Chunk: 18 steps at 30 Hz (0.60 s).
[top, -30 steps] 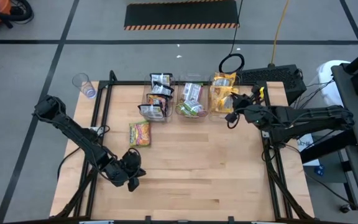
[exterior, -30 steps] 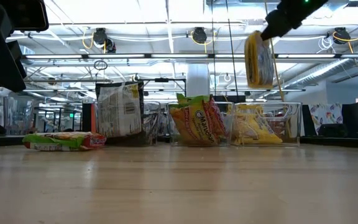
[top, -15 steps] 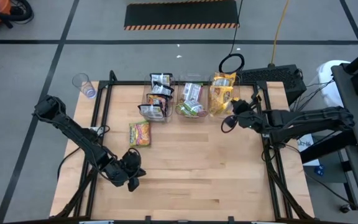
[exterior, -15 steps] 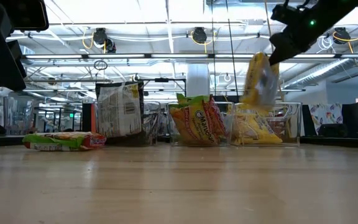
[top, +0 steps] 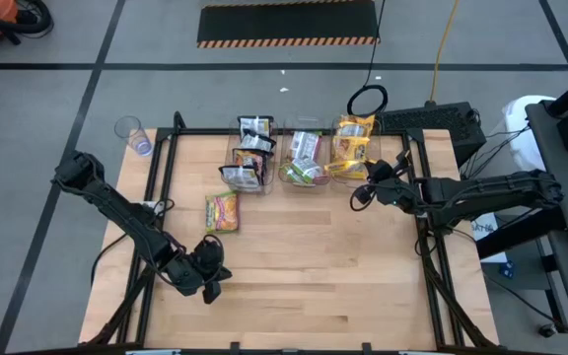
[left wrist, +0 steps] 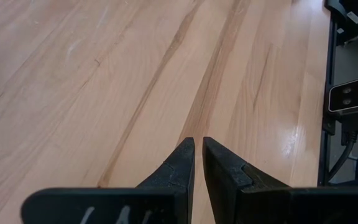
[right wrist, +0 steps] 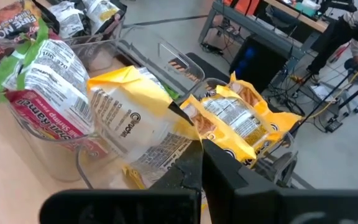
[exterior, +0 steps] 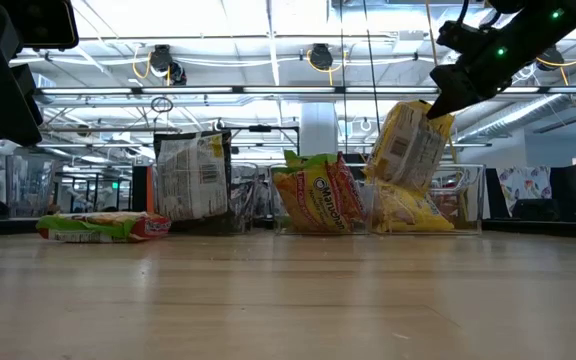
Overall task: Sort Maruchan noodles
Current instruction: Put the yellow noodle pack into the right transparent bin
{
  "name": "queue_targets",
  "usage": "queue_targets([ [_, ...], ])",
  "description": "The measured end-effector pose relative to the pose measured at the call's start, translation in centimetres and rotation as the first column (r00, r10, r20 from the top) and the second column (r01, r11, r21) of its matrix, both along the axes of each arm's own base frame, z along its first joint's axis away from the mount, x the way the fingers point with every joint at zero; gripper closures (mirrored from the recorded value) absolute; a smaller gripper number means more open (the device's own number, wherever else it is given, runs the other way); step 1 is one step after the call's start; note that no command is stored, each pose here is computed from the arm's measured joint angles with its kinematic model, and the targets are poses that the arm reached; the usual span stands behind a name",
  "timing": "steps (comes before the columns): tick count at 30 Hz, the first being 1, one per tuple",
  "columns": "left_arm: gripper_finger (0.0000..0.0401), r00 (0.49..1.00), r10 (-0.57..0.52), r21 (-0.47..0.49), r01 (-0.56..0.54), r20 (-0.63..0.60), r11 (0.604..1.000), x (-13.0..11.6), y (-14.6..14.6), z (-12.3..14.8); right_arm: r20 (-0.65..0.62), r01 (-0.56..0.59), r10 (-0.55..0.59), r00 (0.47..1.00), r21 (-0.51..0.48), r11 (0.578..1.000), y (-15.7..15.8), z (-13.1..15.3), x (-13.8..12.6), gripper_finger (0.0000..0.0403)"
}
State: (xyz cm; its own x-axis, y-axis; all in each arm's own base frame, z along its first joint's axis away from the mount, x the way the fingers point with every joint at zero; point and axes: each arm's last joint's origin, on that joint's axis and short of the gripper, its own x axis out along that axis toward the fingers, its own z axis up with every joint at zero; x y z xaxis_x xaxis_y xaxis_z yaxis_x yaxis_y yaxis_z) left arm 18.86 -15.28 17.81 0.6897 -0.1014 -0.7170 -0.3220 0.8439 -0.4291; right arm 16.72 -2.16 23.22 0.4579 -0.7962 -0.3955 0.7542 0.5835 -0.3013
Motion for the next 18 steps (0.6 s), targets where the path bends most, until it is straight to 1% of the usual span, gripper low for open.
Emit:
queue_targets([
  [14,0.0364,1.0,-0.001,-0.001,0.001,0.001,1.0,0.0,0.0,0.0,0.02,-0.012,0.012,1.0,0.01,1.0,0.0,0.9,-1.8,0.0403],
  [16,0.0364,1.0,0.0,-0.001,0.0,0.001,1.0,0.0,0.0,0.0,0.037,-0.014,0.013,0.999,0.023,1.0,0.0,0.9,-1.8,0.0403],
  [18,0.0364,1.0,0.0,-0.001,0.0,0.001,1.0,0.0,0.0,0.0,0.038,-0.048,0.046,0.998,0.058,0.997,0.1,0.8,-1.7,0.0403],
])
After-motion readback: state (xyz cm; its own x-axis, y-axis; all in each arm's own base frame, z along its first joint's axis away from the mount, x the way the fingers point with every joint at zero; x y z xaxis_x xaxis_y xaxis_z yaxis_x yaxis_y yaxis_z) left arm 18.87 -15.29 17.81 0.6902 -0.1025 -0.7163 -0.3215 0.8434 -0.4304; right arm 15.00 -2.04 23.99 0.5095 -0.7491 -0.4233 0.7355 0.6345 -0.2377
